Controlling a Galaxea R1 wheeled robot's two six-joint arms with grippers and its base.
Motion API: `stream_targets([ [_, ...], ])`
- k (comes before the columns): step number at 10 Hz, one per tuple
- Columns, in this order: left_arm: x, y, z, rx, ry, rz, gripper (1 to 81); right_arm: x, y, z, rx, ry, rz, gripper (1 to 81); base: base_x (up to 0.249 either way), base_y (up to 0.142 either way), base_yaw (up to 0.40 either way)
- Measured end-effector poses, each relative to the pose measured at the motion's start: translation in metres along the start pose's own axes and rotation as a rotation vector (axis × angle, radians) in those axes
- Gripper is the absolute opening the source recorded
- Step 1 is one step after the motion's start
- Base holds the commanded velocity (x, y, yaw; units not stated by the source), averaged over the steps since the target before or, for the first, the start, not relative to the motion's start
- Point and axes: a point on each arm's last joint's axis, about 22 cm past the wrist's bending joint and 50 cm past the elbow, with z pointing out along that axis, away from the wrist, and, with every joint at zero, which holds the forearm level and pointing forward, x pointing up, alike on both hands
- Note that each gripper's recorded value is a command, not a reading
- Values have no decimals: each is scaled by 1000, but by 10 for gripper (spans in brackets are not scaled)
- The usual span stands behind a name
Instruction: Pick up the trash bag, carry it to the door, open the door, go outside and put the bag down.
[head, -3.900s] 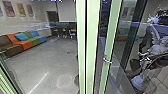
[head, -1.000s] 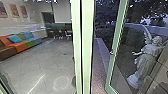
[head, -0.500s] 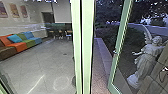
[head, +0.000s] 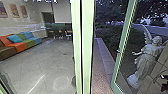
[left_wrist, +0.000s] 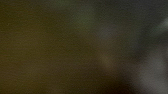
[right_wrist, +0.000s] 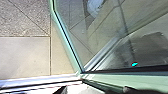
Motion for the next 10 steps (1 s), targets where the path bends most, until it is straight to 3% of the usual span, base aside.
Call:
stream_targets([
  [3,1,0,0,1,3,3,10,-105,-108,70,220,-179,-32,811,0,0,0],
  [6,1,0,0,1,5,4,10,-205,-183,98,384,-303,-52,811,0,0,0],
  [8,2,0,0,1,6,5,10,-259,-214,105,464,-347,-55,811,0,0,0],
  [10,4,-1,0,2,7,6,10,-310,-221,118,491,-372,-39,811,0,0,0],
])
